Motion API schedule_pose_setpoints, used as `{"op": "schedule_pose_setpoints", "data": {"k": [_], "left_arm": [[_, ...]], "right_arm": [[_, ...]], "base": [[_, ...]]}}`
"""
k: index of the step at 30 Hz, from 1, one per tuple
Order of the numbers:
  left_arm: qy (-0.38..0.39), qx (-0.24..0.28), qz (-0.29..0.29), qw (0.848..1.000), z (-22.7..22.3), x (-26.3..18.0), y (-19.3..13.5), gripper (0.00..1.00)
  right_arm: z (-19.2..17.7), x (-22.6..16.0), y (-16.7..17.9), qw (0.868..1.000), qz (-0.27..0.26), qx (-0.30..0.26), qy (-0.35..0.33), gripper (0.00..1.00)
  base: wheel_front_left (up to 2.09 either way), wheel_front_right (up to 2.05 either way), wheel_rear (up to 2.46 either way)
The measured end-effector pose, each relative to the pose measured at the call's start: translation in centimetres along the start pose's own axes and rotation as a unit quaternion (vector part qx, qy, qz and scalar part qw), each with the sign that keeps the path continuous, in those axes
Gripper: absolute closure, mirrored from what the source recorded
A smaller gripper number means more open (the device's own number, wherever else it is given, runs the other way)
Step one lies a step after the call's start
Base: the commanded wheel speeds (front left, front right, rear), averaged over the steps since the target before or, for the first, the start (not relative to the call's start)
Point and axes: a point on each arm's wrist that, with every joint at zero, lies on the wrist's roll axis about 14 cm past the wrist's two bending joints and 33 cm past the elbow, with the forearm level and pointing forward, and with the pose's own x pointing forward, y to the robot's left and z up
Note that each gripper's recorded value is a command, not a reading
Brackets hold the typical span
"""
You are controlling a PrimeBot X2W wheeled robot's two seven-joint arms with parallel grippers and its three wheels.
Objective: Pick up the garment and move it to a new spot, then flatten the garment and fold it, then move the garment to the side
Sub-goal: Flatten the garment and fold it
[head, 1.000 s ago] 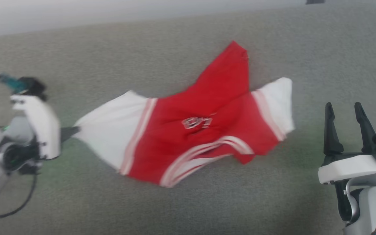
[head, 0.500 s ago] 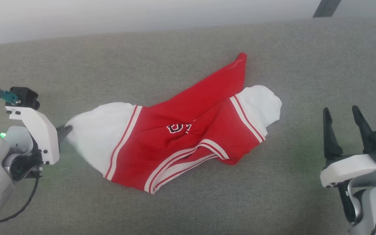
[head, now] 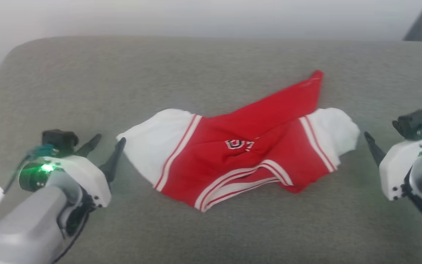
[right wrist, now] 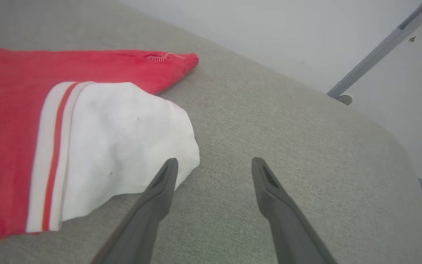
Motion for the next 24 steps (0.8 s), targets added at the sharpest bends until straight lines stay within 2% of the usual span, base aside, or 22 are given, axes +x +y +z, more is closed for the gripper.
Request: {"op": "schedule_pose_setpoints", "data": {"k": [2, 4, 7, 11, 15, 18, 21, 22, 23, 24], "left_arm": [[-0.012, 0.010, 0.024, 1.000, 0.0, -0.8, 0.6, 0.00], [-0.050, -0.004, 0.042, 0.998, 1.5, -1.3, 0.6, 0.00], [-0.069, -0.003, 0.066, 0.995, 0.7, -2.9, 0.7, 0.00], [-0.106, 0.004, 0.090, 0.990, 1.0, -4.4, 0.6, 0.00], [-0.146, 0.015, 0.114, 0.983, 2.0, -5.7, 0.6, 0.00], [-0.166, 0.030, 0.125, 0.978, 2.5, -6.5, 0.7, 0.00], [-0.176, 0.042, 0.127, 0.975, 2.7, -6.9, 0.5, 0.00], [-0.175, 0.043, 0.128, 0.975, 2.5, -7.0, 0.5, 0.00], [-0.174, 0.045, 0.128, 0.975, 2.3, -7.1, 0.5, 0.00], [-0.175, 0.045, 0.128, 0.975, 2.2, -7.1, 0.6, 0.00]], "right_arm": [[-0.2, 1.0, 0.7, 0.999, 0.026, -0.012, 0.040, 0.00], [-0.2, 1.9, 1.3, 0.996, 0.049, -0.011, 0.076, 0.00], [-0.7, 3.1, 2.0, 0.988, 0.075, -0.022, 0.133, 0.00], [-2.0, 4.4, 2.2, 0.974, 0.095, -0.021, 0.207, 0.00], [-4.4, 4.9, 2.1, 0.952, 0.105, -0.024, 0.287, 0.00], [-5.2, 5.2, 2.8, 0.942, 0.119, -0.014, 0.312, 0.00], [-5.4, 5.7, 2.9, 0.940, 0.123, -0.013, 0.317, 0.00], [-5.4, 5.7, 3.0, 0.940, 0.124, -0.013, 0.317, 0.06], [-5.4, 5.8, 3.0, 0.940, 0.125, -0.011, 0.317, 0.51], [-5.5, 5.8, 3.0, 0.940, 0.126, -0.009, 0.317, 0.58]], "base": [[0.00, 0.00, 0.00], [0.00, 0.00, 0.00], [0.00, 0.00, 0.00], [0.00, 0.00, 0.00], [0.00, 0.00, 0.00], [0.00, 0.00, 0.00], [0.00, 0.00, 0.00], [0.00, 0.00, 0.00], [0.00, 0.00, 0.00], [0.00, 0.00, 0.00]]}}
